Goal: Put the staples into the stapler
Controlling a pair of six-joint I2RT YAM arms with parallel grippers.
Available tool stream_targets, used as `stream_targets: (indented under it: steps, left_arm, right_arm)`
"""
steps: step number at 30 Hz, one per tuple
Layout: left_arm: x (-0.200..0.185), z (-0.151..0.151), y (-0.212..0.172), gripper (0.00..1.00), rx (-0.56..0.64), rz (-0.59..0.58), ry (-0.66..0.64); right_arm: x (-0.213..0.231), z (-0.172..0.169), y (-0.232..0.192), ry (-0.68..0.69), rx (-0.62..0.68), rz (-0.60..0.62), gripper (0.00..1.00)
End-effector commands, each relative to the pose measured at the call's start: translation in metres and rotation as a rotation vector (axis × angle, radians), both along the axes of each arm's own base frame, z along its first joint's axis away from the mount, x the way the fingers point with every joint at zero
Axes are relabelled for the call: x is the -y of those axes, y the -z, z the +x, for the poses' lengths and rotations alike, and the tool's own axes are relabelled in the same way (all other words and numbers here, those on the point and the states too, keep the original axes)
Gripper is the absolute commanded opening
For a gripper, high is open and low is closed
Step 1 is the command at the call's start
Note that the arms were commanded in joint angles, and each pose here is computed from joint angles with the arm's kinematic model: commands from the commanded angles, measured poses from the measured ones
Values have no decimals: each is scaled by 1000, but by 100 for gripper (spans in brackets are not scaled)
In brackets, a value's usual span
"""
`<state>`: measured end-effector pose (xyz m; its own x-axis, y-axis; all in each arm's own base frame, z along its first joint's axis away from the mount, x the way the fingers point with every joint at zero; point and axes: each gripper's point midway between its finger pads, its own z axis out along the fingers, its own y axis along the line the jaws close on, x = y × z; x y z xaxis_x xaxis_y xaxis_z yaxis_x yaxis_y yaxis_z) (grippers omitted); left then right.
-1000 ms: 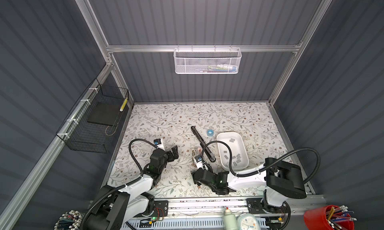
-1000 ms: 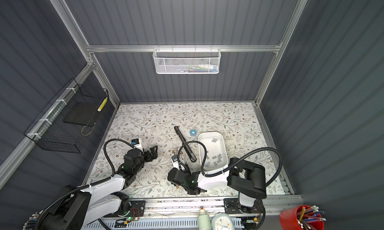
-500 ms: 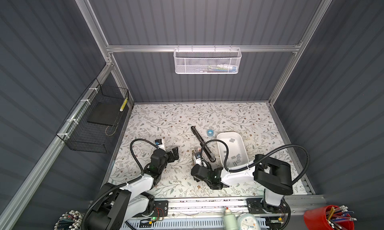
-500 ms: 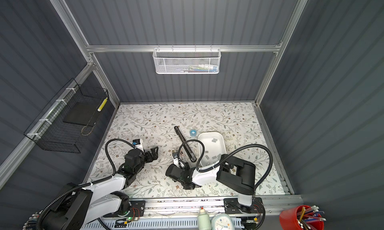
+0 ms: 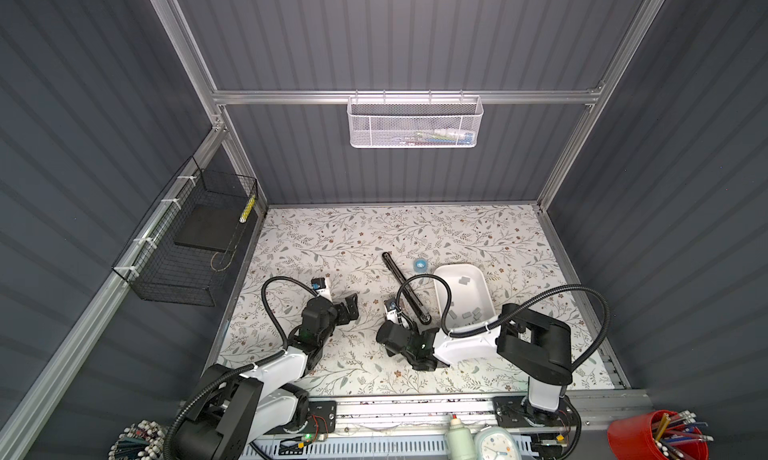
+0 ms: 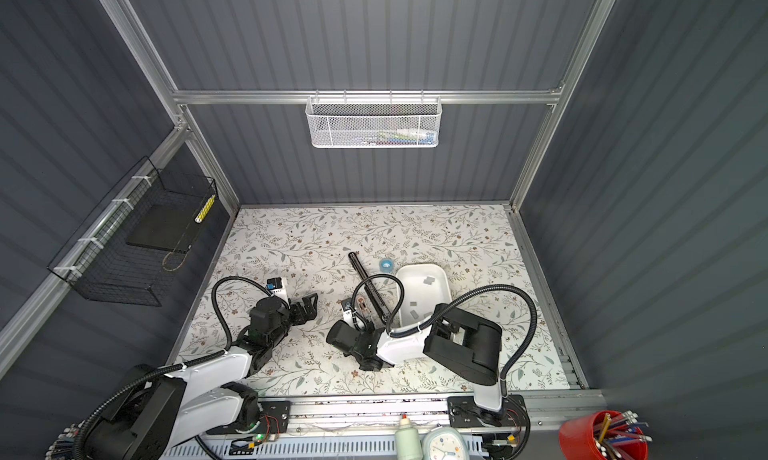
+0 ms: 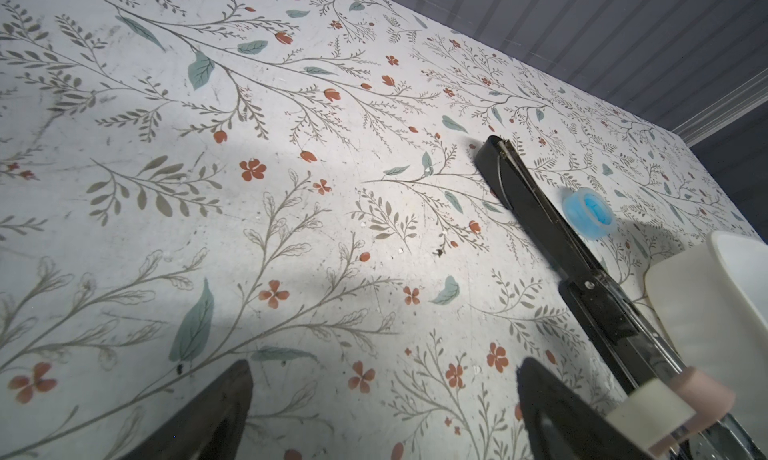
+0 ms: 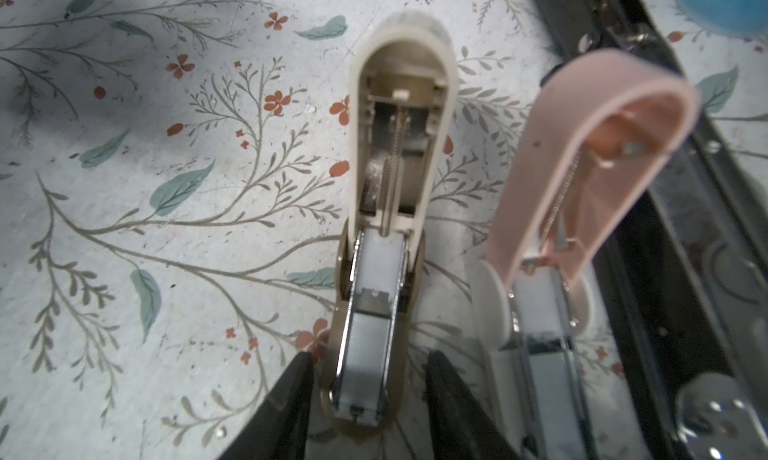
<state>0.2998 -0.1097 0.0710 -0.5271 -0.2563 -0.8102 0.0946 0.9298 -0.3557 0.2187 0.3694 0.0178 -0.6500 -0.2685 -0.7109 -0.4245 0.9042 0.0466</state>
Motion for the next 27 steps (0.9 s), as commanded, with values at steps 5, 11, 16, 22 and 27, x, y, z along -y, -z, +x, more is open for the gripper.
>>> stream_targets:
  steps: [5,11,16,22,27]
  left_arm:
    - [11,6,-9,100,25,-1,48]
    - [8,7,-7,100,18,-2,29]
    - [8,13,4,100,-49,4,3]
    - [14,16,10,100,-88,2,26]
    - [32,14,13,100,-111,-21,121]
  right_arm:
    - [21,-12,38,-21,-74,-137,41]
    - [23,-14,42,-44,-70,-147,33]
    - [13,-17,42,-97,-60,-111,26]
    - [-7,-28,34,-208,-49,-23,20]
    - [-18,-27,34,-243,-18,-5,16]
